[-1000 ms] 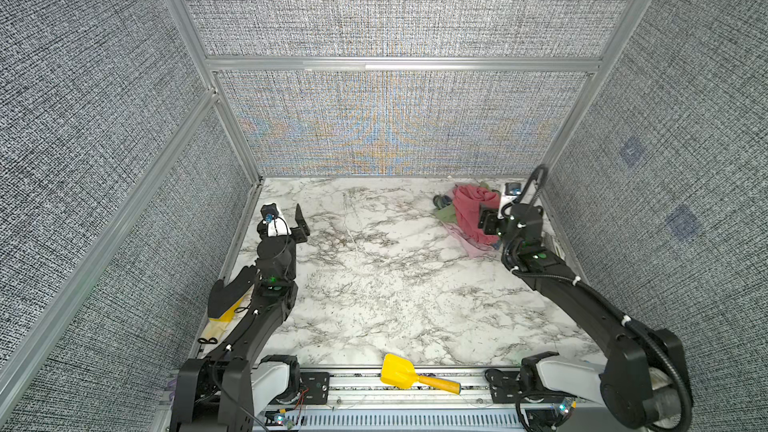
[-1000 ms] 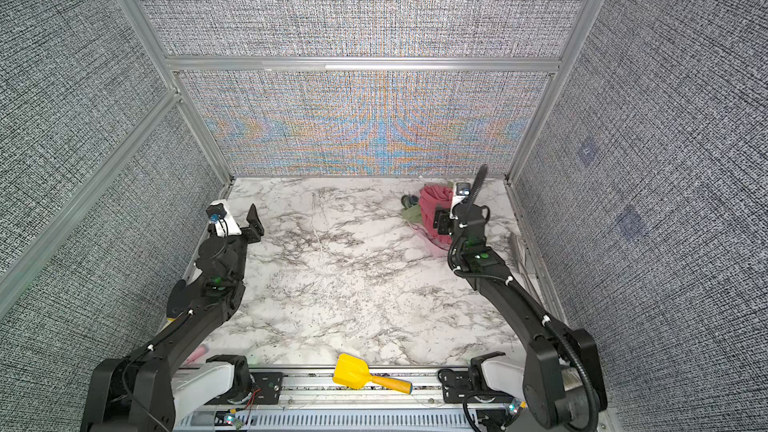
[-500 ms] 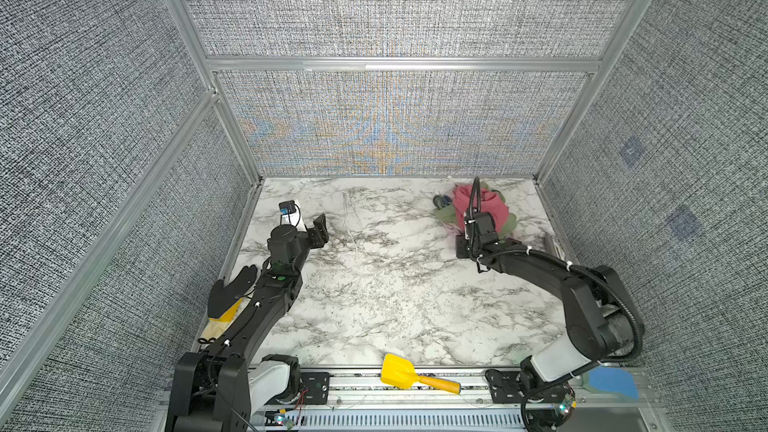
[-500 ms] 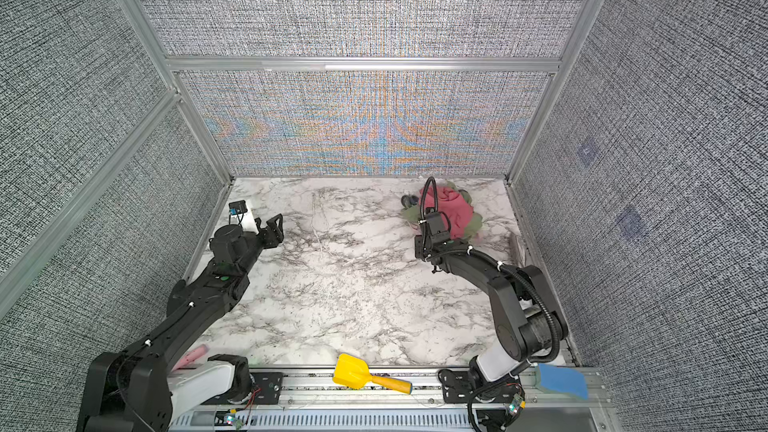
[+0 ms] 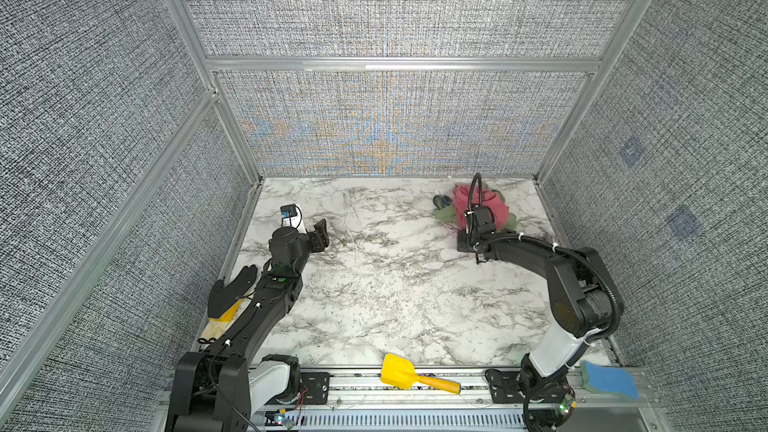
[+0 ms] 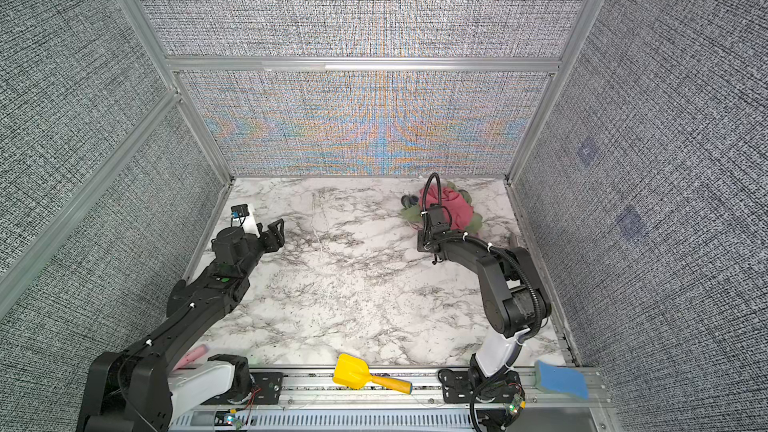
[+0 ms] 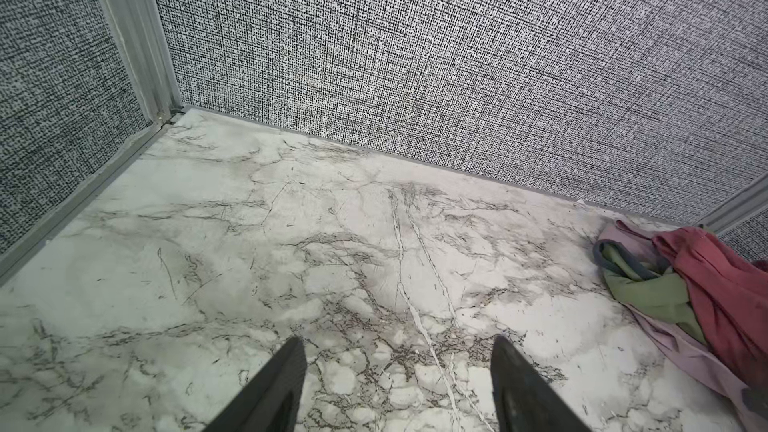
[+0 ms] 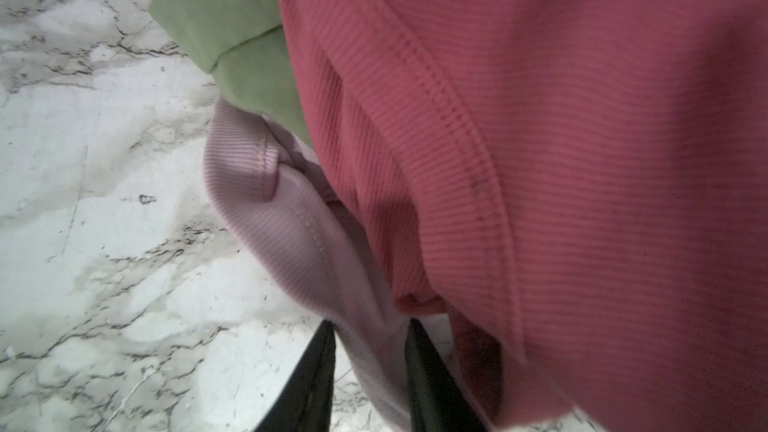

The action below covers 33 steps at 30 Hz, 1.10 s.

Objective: Pick out a specific cloth from the pile
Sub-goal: 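Reach the right gripper down into the pile at the light pink shirt, then grasp the light pink ribbed shirt with the right gripper and lift it high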

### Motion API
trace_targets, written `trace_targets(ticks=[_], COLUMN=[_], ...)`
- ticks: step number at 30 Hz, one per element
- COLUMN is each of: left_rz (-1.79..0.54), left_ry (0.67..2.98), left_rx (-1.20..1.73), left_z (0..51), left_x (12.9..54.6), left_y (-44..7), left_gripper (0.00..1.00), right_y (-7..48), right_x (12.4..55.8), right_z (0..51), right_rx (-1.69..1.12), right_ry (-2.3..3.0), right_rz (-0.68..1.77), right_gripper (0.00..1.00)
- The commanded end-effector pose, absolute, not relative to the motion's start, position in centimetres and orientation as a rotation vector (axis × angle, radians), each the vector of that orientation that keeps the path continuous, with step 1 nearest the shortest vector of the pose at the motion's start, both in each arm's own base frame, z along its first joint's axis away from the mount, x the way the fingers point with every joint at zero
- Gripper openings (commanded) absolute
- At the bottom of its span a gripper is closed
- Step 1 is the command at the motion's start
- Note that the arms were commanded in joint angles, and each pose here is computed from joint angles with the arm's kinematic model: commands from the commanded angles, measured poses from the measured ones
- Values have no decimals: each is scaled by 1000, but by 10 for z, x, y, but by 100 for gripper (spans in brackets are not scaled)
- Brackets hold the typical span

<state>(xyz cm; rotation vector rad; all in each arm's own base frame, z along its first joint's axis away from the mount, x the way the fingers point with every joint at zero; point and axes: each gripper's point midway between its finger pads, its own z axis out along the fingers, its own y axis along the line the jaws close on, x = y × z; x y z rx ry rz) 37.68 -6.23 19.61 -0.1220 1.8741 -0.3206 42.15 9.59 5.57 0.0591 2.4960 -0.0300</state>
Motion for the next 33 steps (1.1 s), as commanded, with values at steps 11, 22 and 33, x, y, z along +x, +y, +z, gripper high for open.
trace_targets(ticks=[11,22,33], left_rz=[-316,-309,-332], left_ry=[1878,1862,1847], left_rx=[-135,-144,-141], left_z=[195,202,213], left_x=[377,374,374], left_y=[-61,-58,-61], left_gripper=[72,72,71], right_y=[102,87,75], right_x=[428,416,413], right_z=[90,188,274], right_rx=[83,126,146], right_ry=[2422,2235,2064], right_rz=[28,167,326], right_gripper=[0,0,0])
